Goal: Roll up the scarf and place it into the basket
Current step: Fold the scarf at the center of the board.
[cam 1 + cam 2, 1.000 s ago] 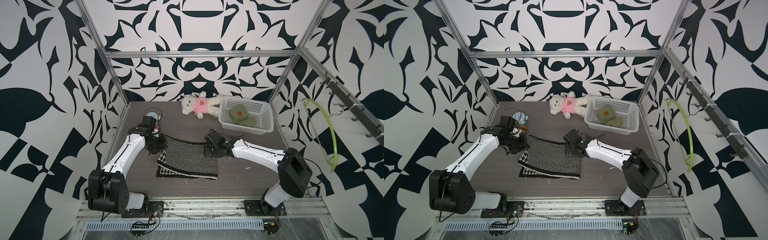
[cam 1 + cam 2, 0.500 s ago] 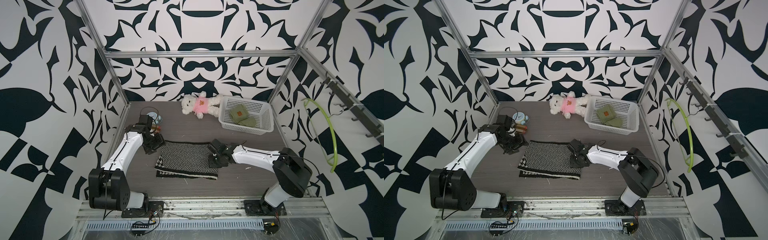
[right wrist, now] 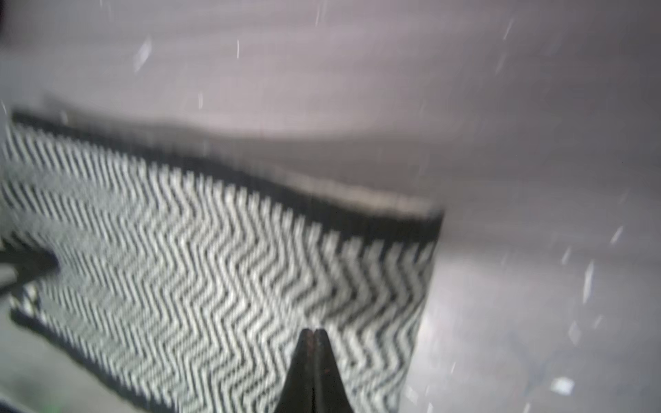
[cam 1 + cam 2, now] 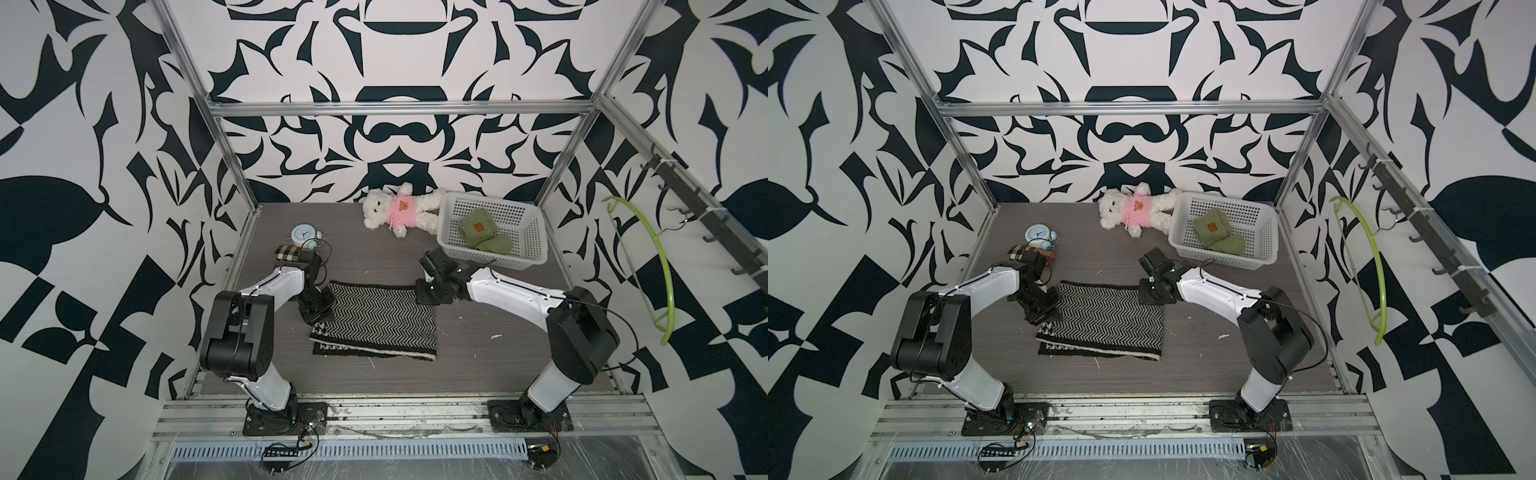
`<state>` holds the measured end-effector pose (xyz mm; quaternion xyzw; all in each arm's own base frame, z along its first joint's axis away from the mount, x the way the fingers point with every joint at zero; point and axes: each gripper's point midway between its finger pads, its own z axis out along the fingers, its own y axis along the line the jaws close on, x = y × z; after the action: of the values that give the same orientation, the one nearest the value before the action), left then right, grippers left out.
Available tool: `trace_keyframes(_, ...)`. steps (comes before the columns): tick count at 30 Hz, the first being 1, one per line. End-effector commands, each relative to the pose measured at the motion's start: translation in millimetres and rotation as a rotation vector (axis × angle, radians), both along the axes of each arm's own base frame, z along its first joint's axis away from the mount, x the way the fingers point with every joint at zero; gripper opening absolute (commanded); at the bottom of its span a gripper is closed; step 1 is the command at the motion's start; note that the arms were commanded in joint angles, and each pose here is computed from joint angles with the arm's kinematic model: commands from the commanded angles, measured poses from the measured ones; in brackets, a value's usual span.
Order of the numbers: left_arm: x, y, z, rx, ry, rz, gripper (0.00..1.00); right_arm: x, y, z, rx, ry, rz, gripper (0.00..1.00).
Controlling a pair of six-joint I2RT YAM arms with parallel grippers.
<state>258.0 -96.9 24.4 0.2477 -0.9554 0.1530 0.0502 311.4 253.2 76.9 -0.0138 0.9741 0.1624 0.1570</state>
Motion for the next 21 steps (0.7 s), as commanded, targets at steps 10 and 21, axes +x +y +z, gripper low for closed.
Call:
trace_keyframes(10,13,-1,36,-0.022,-0.101,-0.022,0.49,21,-19,-10,-0.048,0.016,0.022,0.0)
trace_keyframes(21,32,-18,50,-0.042,-0.16,-0.032,0.0,-95,11,0,-0.025,0.107,0.182,0.0)
